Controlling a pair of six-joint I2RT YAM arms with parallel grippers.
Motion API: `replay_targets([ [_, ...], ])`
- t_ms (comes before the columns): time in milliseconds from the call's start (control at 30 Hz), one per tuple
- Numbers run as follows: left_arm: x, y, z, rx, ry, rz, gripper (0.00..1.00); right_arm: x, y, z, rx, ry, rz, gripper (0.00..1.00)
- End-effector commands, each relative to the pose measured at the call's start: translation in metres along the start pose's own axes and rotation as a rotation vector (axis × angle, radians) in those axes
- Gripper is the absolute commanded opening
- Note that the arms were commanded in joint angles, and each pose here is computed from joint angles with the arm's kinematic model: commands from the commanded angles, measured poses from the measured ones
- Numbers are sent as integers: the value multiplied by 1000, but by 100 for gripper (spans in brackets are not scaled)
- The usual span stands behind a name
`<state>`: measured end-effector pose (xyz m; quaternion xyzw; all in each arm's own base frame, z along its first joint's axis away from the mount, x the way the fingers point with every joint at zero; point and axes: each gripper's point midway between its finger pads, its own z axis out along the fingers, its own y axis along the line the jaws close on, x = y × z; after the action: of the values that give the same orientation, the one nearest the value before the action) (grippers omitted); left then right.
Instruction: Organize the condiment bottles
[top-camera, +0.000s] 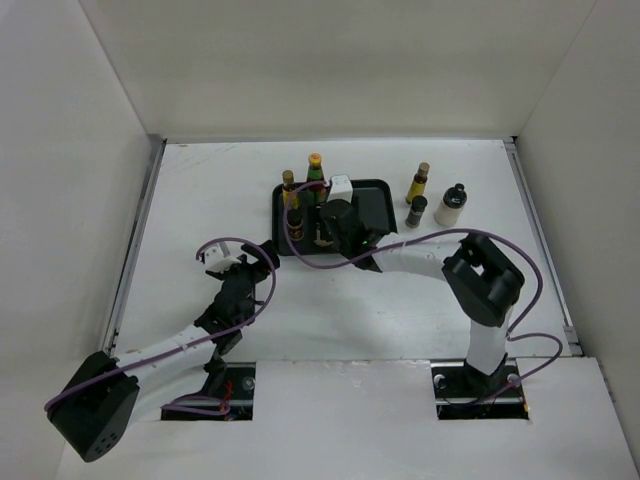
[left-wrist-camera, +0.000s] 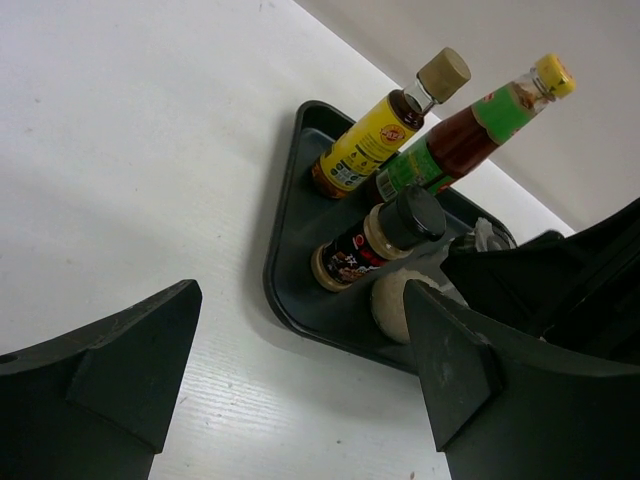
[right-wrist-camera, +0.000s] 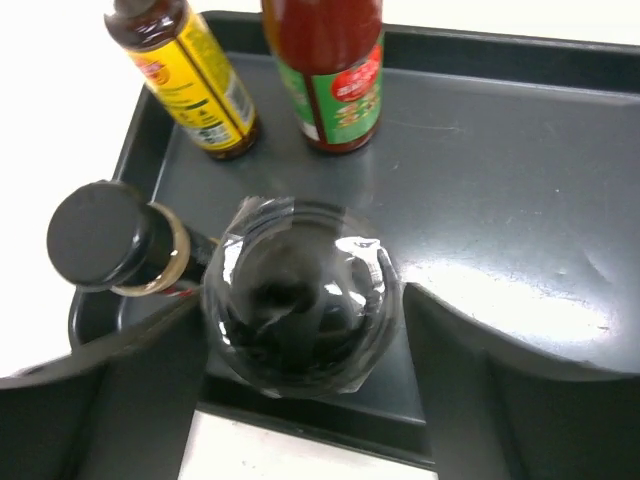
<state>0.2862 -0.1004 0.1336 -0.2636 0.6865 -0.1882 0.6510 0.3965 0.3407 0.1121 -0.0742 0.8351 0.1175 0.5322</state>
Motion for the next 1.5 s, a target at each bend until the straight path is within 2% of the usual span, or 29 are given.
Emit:
replay_targets([
  [0,-9,-5,2,10,-36,-43,82,-45,20,-11,-50,-104,56,90],
  [100,-8,-5,2,9,-33,-41,82,-62,8,-37,-42,-125,67,99],
  [200,-9,-5,2,10,-36,-43,82,-75,-19,-63,-23,-153,90,100],
  [300,-7,-3,3,1,-31,-35,82,-78,-71,-77,65,-174,132,100],
  [500,-4,-4,4,3,-19,-28,82,-65,-198,-76,369,-176,228,100],
  [633,-4,-2,5,-5,-22,-25,82,-56,-234,-58,443,-114,234,100],
  [767,-4,-1,6,-9,-22,-21,82,-50,-245,-39,451,-59,216,98],
  [833,-4,-2,5,-5,-22,-25,82,-45,-249,-31,449,-47,223,94],
  [933,-4,-2,5,-4,-21,-25,82,-39,-255,-20,451,-44,238,79],
  [1000,-2,-1,6,-8,-16,-20,82,-44,-256,-16,446,-72,235,67],
  [1100,-3,-1,6,-7,-17,-21,82,-53,-257,-19,457,-114,224,54],
  [1233,1,0,7,-15,-9,-10,82,-82,-244,-39,471,-180,163,50],
  [1333,1,-1,7,-13,-9,-11,82,-109,-215,-45,397,-235,157,50],
  [1467,5,0,9,-17,-1,-3,82,-124,-167,-16,258,-226,144,50],
])
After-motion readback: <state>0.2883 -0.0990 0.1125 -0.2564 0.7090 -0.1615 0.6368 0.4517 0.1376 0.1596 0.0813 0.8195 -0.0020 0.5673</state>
